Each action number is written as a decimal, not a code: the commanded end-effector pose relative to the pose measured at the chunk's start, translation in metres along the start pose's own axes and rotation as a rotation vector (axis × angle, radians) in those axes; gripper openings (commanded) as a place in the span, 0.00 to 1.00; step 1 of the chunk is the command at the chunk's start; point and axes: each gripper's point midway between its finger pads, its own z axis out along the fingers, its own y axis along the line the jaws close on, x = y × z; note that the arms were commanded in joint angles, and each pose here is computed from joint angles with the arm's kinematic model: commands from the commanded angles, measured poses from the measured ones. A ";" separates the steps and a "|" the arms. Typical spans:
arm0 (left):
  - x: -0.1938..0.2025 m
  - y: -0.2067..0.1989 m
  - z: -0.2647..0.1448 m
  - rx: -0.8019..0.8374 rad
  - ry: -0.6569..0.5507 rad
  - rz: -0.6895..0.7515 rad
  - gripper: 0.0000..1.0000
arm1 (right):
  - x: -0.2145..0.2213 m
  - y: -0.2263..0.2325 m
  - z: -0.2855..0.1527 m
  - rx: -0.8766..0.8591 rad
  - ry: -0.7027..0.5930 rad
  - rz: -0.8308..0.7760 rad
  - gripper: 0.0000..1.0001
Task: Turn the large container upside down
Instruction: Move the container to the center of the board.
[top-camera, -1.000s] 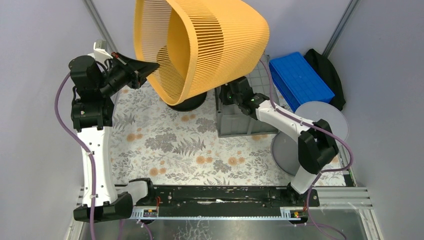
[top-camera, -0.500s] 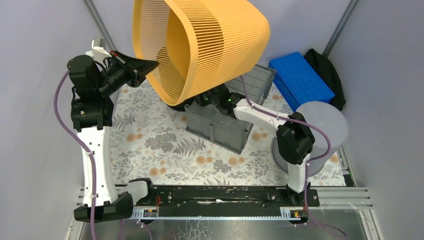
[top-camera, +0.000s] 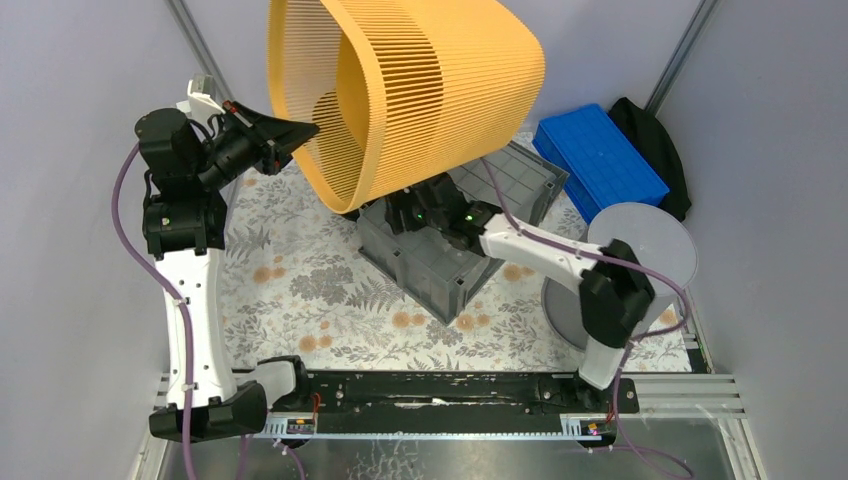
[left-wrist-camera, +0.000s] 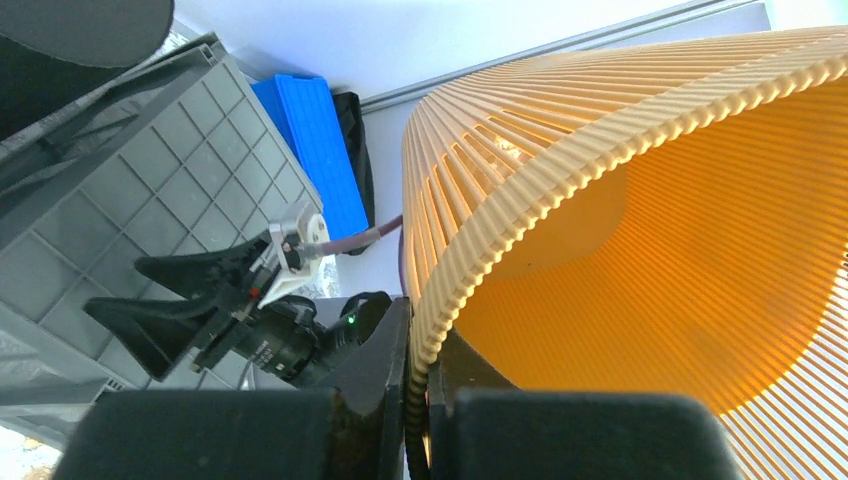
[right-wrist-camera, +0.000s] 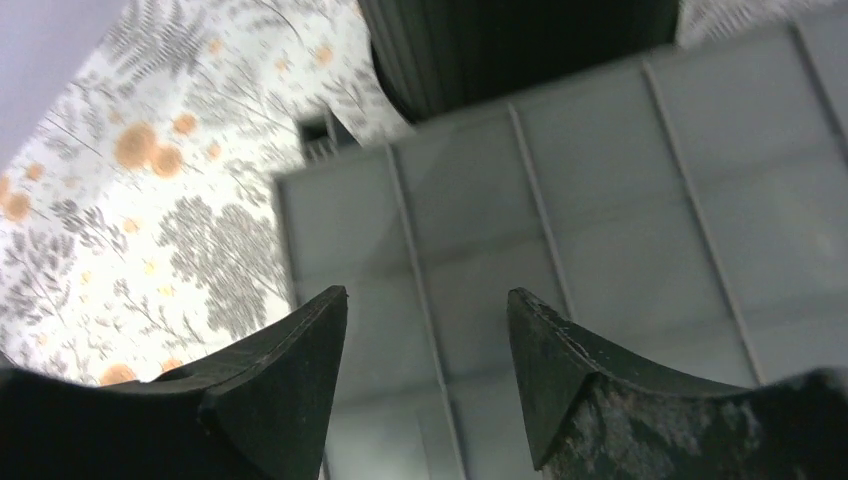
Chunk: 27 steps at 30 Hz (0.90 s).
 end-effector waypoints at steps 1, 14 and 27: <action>-0.004 -0.044 -0.013 0.134 -0.017 0.073 0.00 | -0.007 -0.026 -0.058 0.128 -0.021 0.033 0.68; -0.004 -0.043 -0.016 0.130 -0.024 0.067 0.00 | 0.055 -0.084 -0.181 0.381 0.060 0.187 0.70; -0.005 -0.041 -0.016 0.118 -0.031 0.069 0.00 | 0.080 -0.178 -0.194 0.782 0.101 0.331 0.70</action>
